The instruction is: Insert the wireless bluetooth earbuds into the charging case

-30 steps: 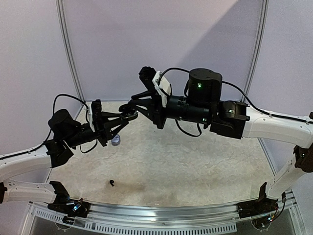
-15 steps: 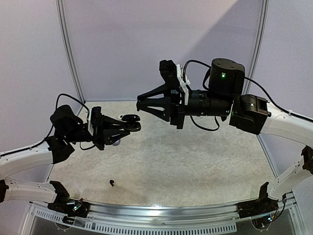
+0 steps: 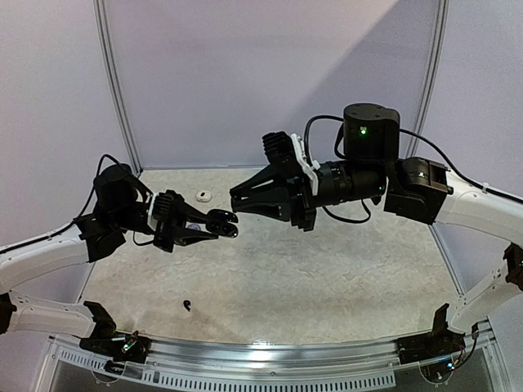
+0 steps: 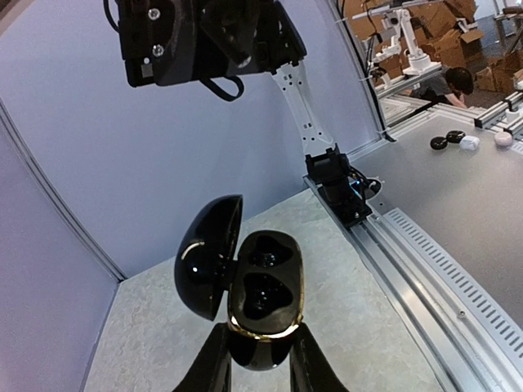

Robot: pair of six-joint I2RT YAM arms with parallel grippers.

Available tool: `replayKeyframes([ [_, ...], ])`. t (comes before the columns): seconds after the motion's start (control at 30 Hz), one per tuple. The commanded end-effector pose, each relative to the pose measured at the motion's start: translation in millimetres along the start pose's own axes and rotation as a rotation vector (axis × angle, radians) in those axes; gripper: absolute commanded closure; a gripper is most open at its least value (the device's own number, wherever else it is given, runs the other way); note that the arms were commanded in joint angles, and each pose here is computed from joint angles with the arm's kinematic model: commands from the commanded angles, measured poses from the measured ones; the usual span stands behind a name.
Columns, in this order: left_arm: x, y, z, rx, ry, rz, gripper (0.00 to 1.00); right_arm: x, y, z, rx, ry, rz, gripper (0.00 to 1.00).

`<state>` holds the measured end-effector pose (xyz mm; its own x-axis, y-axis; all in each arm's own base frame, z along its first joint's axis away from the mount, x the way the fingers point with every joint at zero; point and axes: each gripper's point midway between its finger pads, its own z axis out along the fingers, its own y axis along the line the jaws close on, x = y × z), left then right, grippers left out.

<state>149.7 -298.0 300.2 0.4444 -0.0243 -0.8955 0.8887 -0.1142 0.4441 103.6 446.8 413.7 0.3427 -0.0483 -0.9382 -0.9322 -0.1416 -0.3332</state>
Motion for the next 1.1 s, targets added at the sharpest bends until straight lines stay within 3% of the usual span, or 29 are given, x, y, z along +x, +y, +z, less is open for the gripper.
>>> replayKeyframes([
  [0.0,-7.2,1.1,1.3,0.035,-0.024,-0.127,1.00,-7.8,2.0,1.8,-0.032,-0.032,-0.018,1.00],
  [0.13,-6.3,11.0,1.6,-0.036,-0.028,-0.293,1.00,-1.4,-18.9,5.1,0.087,-0.031,0.006,1.00],
  [0.23,6.3,34.8,-4.3,-0.240,0.025,-0.330,1.00,-1.4,-55.4,-3.1,0.301,-0.026,0.092,1.00],
  [0.43,25.2,66.5,-25.9,-0.568,0.138,-0.184,1.00,16.3,-107.3,-19.8,0.611,0.039,0.344,1.00],
  [0.73,35.0,76.5,-35.3,-0.748,0.217,0.010,1.00,72.5,-142.6,-29.3,0.952,0.059,0.661,1.00],
  [0.87,33.9,74.8,-39.6,-0.763,0.224,0.087,1.00,109.2,-144.2,-56.8,1.148,0.187,0.738,1.00],
  [1.07,26.0,60.0,-33.2,-0.687,0.167,0.179,1.00,186.7,-115.8,-119.4,1.384,0.512,0.864,1.00],
])
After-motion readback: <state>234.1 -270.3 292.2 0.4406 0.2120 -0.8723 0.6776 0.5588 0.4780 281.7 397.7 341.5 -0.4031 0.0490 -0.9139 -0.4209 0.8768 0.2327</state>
